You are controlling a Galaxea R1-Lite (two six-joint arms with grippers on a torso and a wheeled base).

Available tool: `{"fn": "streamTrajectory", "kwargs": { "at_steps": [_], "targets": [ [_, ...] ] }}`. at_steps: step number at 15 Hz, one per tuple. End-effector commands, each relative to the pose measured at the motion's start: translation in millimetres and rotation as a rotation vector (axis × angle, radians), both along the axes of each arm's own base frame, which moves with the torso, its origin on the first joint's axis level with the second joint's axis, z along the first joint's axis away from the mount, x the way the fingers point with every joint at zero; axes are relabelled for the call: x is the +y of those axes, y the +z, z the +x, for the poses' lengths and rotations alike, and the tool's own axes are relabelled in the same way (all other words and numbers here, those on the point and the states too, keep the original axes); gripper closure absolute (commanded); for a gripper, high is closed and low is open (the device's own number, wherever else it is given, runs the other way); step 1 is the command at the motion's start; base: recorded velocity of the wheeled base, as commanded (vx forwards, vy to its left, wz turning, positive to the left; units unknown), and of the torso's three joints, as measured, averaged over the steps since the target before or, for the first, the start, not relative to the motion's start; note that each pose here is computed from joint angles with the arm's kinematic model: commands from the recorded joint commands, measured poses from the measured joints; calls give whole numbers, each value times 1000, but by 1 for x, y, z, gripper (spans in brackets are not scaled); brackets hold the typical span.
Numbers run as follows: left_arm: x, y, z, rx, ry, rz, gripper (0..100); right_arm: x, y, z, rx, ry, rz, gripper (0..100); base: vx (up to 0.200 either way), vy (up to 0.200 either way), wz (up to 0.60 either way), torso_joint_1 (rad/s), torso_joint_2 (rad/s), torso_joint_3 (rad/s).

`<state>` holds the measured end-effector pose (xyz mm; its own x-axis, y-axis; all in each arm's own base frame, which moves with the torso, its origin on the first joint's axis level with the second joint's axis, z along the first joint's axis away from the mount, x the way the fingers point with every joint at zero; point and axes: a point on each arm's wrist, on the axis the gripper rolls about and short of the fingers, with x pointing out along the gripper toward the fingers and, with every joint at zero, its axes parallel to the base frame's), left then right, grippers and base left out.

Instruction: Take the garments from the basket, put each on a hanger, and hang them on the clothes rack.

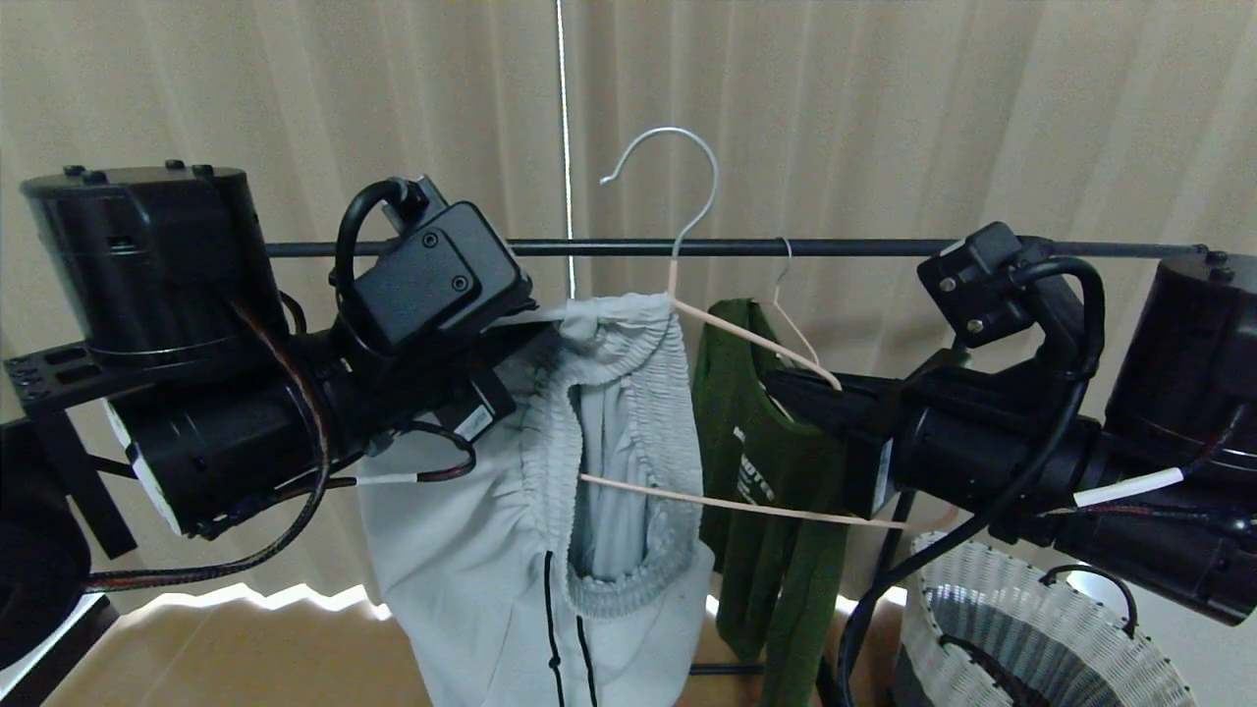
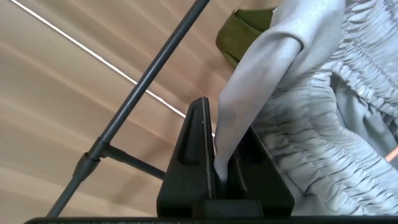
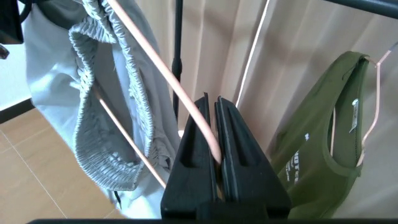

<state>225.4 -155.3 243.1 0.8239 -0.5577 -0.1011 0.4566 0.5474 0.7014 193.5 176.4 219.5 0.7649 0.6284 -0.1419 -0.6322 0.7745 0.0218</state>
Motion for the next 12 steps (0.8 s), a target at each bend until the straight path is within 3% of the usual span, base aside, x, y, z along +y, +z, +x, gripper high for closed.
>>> {"fn": "streamTrajectory", "kwargs": {
  "at_steps": [1,4,5,7,12],
  "targets": [
    [3,-6,-2,7,4,8,100,-1,0,1,-2,-4,0,100,0,0,0,0,0,0],
    [3,-7,-2,-1,6,4,100,-1,0,1,-2,-5,-1,100,0,0,0,0,0,0],
    [3,-7,-2,-2,7,2,100,-1,-1,1,0,-5,-3,0,0,0,0,0,0,0],
    [3,-8,-1,0,29,6,100,-2,-1,1,0,-11,-4,0,0,0,0,0,0,0],
    [23,-25,4,45,211,46,100,-23,-11,-7,-41,-51,-35,0,0,0,0,0,0,0]
  ]
}}
